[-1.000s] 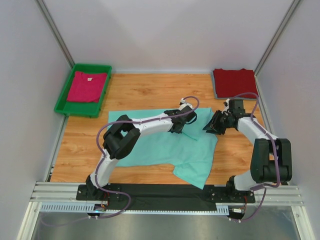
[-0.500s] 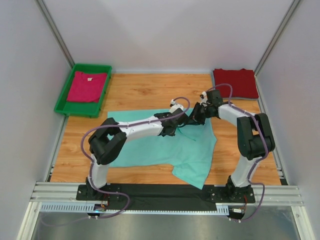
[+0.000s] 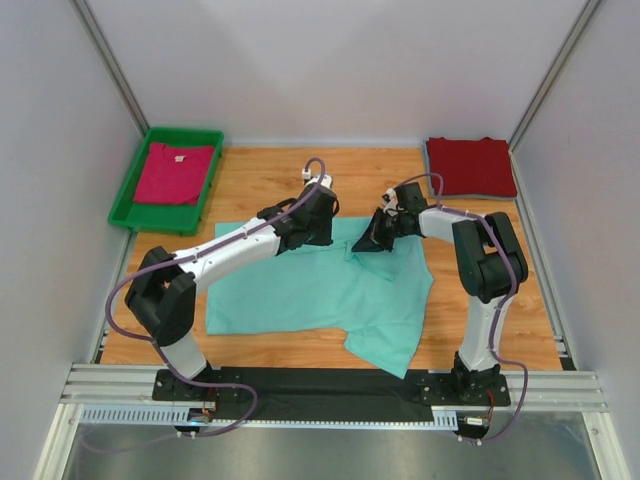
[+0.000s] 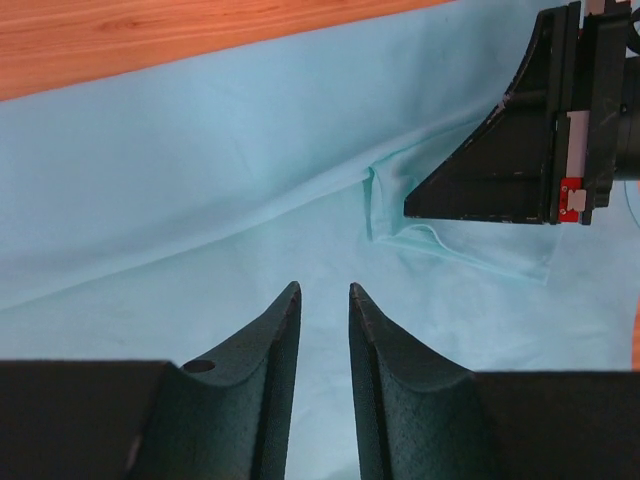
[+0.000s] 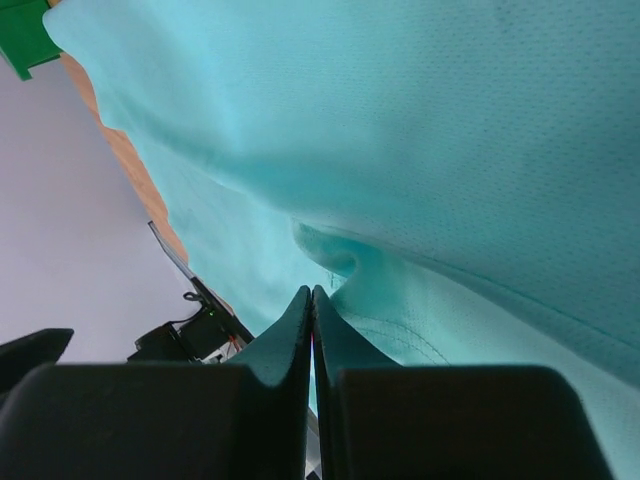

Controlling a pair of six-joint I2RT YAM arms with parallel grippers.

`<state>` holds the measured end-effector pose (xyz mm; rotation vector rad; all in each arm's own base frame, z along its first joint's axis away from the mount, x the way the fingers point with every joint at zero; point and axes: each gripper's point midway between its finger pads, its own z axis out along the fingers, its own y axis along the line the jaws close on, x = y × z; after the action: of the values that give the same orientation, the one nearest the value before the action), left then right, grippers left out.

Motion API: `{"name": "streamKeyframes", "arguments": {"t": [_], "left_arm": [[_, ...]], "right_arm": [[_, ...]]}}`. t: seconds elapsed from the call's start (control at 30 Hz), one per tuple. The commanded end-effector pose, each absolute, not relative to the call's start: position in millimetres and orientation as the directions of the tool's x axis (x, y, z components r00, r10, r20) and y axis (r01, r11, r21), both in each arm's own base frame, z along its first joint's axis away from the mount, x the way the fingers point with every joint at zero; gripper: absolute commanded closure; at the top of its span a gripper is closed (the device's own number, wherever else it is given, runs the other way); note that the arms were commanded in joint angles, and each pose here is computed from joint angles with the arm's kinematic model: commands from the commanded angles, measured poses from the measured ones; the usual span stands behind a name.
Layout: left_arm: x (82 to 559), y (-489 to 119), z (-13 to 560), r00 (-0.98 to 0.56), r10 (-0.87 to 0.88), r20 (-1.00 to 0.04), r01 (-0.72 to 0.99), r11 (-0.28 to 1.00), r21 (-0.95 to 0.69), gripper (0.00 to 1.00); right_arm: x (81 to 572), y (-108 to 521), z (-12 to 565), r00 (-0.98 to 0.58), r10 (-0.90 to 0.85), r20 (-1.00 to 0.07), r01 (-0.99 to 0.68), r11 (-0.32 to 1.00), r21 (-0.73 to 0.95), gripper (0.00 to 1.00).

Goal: Fold and stack the t-shirts
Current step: Fold the tshirt

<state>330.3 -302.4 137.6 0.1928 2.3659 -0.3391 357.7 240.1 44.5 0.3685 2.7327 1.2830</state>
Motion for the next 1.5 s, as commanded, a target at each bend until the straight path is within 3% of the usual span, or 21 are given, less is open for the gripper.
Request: {"name": "streamKeyframes", "arguments": {"t": [0.0,0.43,0.53,0.6,0.7,0.77,0.9,1.07,1.47], "left_arm": [[335,-317,160,-0.726,-0.013,-0.688,0.264,0.918,-0.296,0.67],[358,-355,148,-0.803,0.032,-0.595,0.375,0.803,-0.463,0.68],[363,-364,149,-0.809,0.016,-0.588,0.377,0.78,-0.499,0.68],[367,-371,152,-0.813,0.017,-0.582,0.389,0.76,-0.521,0.68],[364,-390,138,-0.851,0.061,-0.521,0.401,0.716,-0.571,0.68],[364,-397,134,-0.859,0.068,-0.508,0.405,0.696,-0.592,0.68],[359,-411,115,-0.884,0.093,-0.459,0.403,0.648,-0.646,0.68],[355,-411,105,-0.903,0.083,-0.422,0.37,0.651,-0.662,0.69],[333,-387,108,-0.906,0.113,-0.408,0.368,0.689,-0.625,0.69]], "right_arm": [[363,250,48,-0.969,0.248,-0.001,0.149,0.585,0.798,0.99],[322,258,25,-0.974,0.212,0.083,0.19,0.551,0.813,1.0],[321,252,35,-0.976,0.209,0.056,0.167,0.566,0.808,1.0],[323,247,59,-0.98,0.198,-0.024,0.096,0.574,0.813,0.99],[316,216,77,-0.968,0.24,-0.067,0.11,0.651,0.751,0.91],[312,197,91,-0.953,0.284,-0.105,0.118,0.67,0.733,0.77],[298,155,87,-0.917,0.388,-0.087,0.223,0.684,0.695,0.66],[271,146,64,-0.913,0.407,-0.008,0.292,0.668,0.684,0.64],[270,144,27,-0.878,0.475,0.05,0.381,0.634,0.673,0.63]]}}
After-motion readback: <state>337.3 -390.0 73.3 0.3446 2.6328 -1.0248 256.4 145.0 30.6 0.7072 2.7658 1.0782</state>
